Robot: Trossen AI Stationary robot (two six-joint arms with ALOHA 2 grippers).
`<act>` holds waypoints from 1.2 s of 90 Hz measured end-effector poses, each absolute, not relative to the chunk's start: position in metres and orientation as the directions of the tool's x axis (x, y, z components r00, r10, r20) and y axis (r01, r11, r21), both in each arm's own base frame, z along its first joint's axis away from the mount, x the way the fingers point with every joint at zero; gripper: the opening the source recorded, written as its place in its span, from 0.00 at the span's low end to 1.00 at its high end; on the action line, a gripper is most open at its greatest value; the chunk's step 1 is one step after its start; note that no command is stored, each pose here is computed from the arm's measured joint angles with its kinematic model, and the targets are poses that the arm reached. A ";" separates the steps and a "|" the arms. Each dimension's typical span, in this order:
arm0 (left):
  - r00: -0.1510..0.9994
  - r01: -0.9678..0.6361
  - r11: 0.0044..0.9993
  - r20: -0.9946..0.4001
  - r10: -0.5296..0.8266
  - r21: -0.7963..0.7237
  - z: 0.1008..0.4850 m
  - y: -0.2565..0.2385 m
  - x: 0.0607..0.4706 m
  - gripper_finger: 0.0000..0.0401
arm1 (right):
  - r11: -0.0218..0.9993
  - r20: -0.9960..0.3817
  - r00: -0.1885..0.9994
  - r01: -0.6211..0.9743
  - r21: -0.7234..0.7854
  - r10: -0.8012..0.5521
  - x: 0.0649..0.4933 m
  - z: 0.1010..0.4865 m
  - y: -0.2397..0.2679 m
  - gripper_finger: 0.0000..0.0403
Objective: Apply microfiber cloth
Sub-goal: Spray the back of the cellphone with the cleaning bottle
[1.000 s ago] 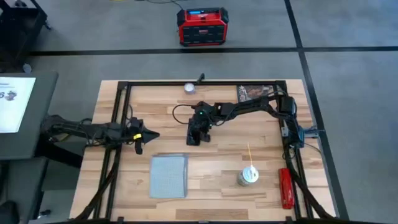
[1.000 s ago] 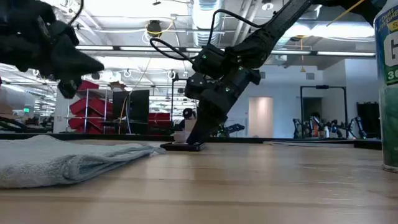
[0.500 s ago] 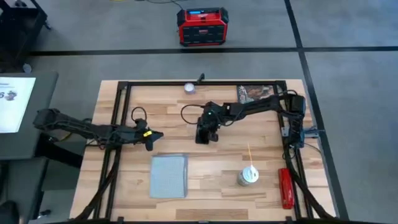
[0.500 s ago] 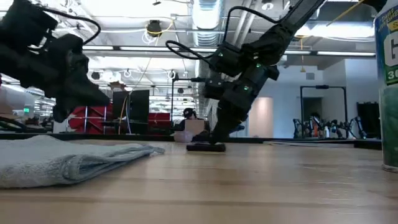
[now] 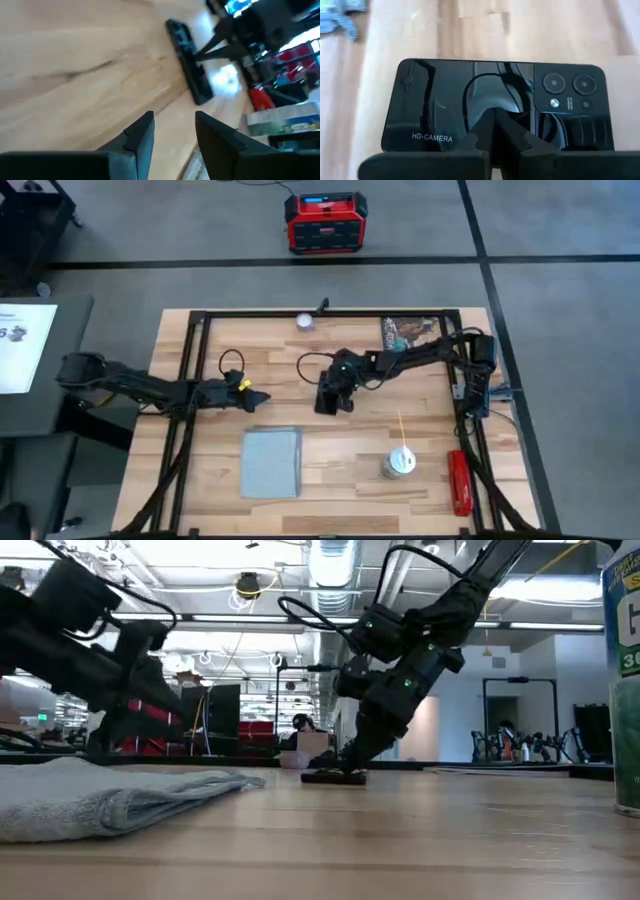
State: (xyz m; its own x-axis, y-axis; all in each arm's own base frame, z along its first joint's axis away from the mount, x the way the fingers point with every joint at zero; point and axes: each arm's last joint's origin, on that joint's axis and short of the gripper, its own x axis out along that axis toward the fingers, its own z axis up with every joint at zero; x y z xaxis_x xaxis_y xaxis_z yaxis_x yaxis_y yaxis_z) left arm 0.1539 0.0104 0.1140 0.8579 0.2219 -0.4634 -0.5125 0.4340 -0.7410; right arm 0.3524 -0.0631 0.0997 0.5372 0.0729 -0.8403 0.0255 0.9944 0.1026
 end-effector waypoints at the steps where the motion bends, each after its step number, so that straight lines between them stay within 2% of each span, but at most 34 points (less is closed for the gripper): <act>1: 0.857 -0.514 0.439 -0.467 0.220 -0.737 0.114 0.011 0.155 0.31 | 0.994 -0.840 0.537 0.024 0.103 0.074 0.352 0.100 -0.062 0.00; 17: 0.842 -0.520 0.534 -0.503 0.193 -0.667 0.121 0.021 0.179 0.31 | 0.994 -0.845 0.526 -0.008 0.108 0.096 0.353 0.099 -0.051 0.00; 31: 0.820 -0.490 0.601 -0.568 0.071 -0.632 0.120 0.031 0.206 0.31 | 0.993 -0.850 0.515 -0.014 0.119 0.109 0.352 0.099 -0.050 0.00; 44: 0.754 -0.515 0.616 -0.656 -0.003 -0.595 0.106 0.039 0.229 0.31 | 0.993 -0.857 0.503 -0.014 0.120 0.111 0.350 0.101 -0.049 0.00; 68: 0.768 -0.457 0.643 -0.638 -0.064 -0.614 0.106 0.056 0.266 0.32 | 0.993 -0.869 0.482 -0.024 0.114 0.112 0.347 0.103 -0.049 0.00; 108: 0.793 -0.449 0.580 -0.603 -0.091 -0.679 0.115 0.076 0.271 0.32 | 0.995 -0.867 0.488 -0.039 0.094 0.101 0.348 0.105 -0.045 0.00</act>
